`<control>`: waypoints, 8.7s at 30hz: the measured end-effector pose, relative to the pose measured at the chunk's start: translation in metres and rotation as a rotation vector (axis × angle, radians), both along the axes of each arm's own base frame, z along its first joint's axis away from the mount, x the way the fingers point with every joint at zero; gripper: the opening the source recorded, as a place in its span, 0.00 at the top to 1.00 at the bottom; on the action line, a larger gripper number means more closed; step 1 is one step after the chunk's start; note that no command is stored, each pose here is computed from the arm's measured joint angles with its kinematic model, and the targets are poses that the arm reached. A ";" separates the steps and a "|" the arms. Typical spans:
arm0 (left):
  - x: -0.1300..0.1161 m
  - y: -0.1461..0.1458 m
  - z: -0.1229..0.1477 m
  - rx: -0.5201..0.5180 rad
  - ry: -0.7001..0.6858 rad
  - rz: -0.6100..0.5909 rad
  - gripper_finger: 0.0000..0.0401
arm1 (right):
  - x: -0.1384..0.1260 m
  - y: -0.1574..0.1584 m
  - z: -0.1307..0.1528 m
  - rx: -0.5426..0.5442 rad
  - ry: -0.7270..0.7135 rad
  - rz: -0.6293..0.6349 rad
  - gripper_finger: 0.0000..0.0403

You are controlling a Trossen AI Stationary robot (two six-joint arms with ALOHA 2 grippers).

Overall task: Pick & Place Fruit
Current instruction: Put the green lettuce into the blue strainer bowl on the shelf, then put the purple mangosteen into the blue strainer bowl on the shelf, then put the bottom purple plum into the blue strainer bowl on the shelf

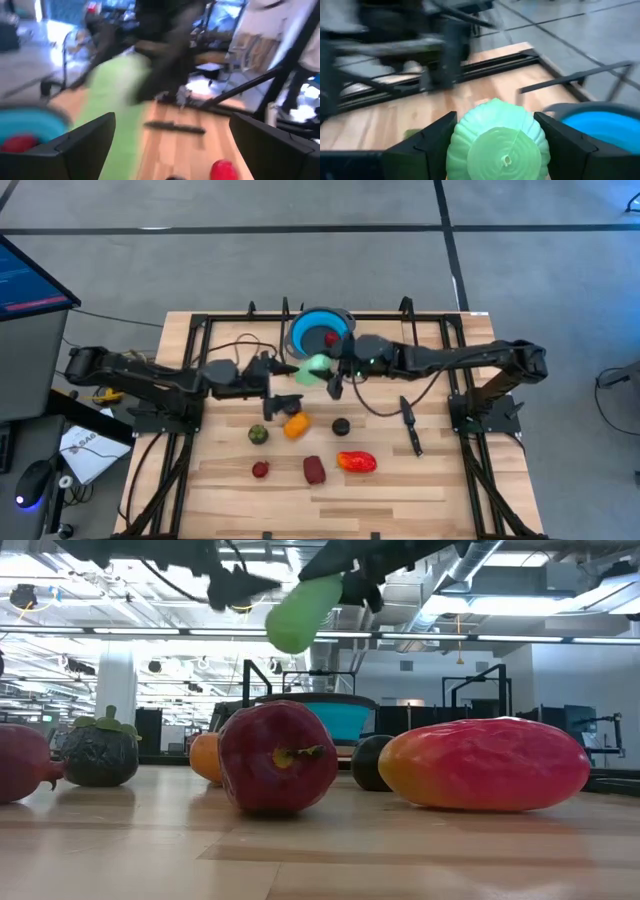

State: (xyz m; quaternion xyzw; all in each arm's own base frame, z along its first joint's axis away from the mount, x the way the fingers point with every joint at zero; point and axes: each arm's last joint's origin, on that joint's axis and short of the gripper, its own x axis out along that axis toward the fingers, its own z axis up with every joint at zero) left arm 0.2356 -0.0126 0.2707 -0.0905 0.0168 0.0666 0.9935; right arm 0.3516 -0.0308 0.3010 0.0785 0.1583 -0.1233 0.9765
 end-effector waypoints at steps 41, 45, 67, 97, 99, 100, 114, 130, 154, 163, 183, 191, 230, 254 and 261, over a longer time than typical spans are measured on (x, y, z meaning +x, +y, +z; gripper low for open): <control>0.011 -0.009 -0.017 0.073 0.085 0.011 0.11 | 0.047 -0.190 -0.041 0.123 0.378 -0.229 0.35; 0.011 -0.009 -0.017 0.060 0.082 0.012 0.11 | 0.042 -0.200 -0.045 0.202 0.356 -0.175 0.35; 0.011 -0.009 -0.015 0.051 0.066 0.005 0.12 | 0.021 -0.233 -0.044 0.221 0.337 -0.245 0.13; -0.060 -0.063 -0.039 -0.003 0.524 -0.006 0.12 | -0.012 0.016 -0.042 -0.284 0.328 0.003 0.23; -0.063 -0.070 -0.049 0.002 0.598 -0.019 0.12 | -0.014 0.026 -0.051 -0.290 0.308 -0.017 0.23; -0.064 -0.073 -0.053 -0.010 0.621 -0.017 0.12 | -0.016 0.030 -0.054 -0.297 0.312 -0.037 0.23; -0.054 -0.084 -0.111 -0.143 0.920 0.210 0.12 | -0.023 0.052 -0.063 -0.346 0.317 -0.127 0.23; -0.035 -0.095 -0.137 -0.235 0.893 0.259 0.20 | -0.011 0.042 -0.040 -0.475 0.128 -0.125 0.23; -0.023 -0.071 -0.081 -0.308 0.539 0.240 0.39 | -0.040 0.016 0.007 -0.657 0.104 -0.178 0.23; -0.009 -0.035 -0.039 -0.166 0.305 0.138 0.39 | -0.049 0.029 -0.025 -0.474 0.287 -0.168 0.23; 0.079 0.086 0.014 0.063 0.235 0.149 0.38 | -0.092 0.089 -0.088 -0.275 0.365 -0.462 0.23; 0.080 0.147 -0.018 0.014 0.352 0.314 0.38 | -0.097 0.096 -0.093 -0.262 0.333 -0.476 0.23; 0.068 0.165 -0.042 -0.024 0.559 0.499 0.31 | -0.096 0.093 -0.092 -0.291 0.345 -0.474 0.23; 0.064 0.167 -0.049 -0.039 0.623 0.500 0.22 | -0.095 0.094 -0.092 -0.302 0.350 -0.467 0.23; 0.064 0.168 -0.049 -0.041 0.619 0.500 0.18 | -0.094 0.094 -0.091 -0.308 0.348 -0.462 0.23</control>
